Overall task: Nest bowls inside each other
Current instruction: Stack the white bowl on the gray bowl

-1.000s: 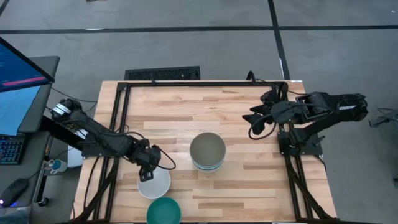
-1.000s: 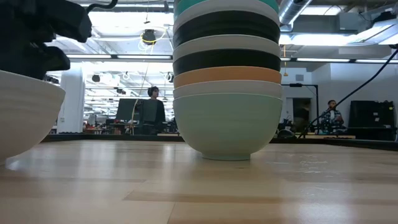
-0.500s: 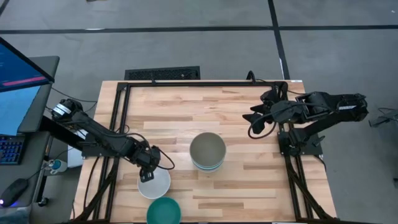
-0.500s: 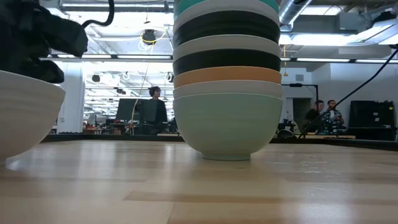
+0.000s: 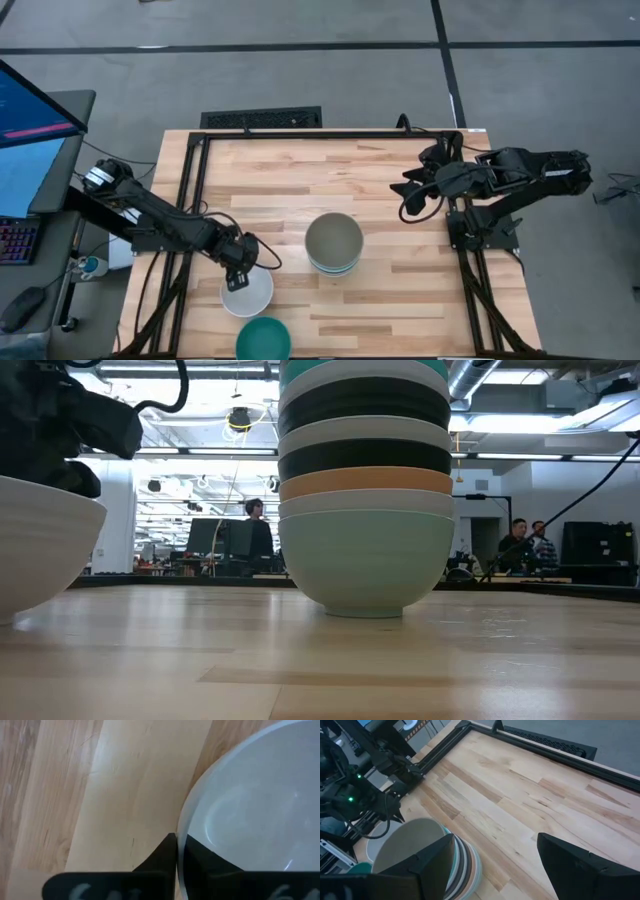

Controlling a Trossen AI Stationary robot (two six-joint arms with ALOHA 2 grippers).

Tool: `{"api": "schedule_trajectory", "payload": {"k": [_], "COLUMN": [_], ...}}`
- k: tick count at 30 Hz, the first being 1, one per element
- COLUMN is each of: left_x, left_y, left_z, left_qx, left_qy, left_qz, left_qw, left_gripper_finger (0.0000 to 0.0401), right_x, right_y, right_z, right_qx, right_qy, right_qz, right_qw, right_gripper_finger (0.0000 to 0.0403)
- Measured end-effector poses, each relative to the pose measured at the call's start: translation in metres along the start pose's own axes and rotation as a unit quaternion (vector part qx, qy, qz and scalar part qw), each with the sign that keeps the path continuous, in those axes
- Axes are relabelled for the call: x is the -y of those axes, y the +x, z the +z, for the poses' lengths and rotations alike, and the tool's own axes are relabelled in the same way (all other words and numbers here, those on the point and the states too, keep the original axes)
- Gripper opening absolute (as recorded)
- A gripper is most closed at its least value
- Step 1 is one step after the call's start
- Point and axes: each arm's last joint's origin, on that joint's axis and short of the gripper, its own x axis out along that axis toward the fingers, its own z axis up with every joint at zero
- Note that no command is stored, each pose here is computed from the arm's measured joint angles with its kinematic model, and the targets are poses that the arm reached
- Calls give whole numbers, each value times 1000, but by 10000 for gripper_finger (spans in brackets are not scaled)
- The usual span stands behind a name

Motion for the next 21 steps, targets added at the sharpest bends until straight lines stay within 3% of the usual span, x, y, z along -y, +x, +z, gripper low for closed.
{"api": "schedule_trajectory", "payload": {"k": [6,10,17,21], "left_x": [-5,-5,-1,0], "left_y": [-6,-33,-144,-213], "left_z": [10,33,78,96], "left_qx": [2,20,117,240], "left_qy": [-32,-66,-98,-104], "left_qz": [-4,-34,-103,-130], "left_qw": [999,997,983,956], "left_gripper_finger": [3,2,1,1], "right_x": [0,0,0,0], "right_y": [0,0,0,0], "right_z": [0,0,0,0], "right_qx": [0,0,-1,-1], "right_qy": [2,4,4,0], "right_qz": [0,1,1,1], "right_qw": [1000,1000,1000,1000], "right_gripper_finger": [306,306,306,306]}}
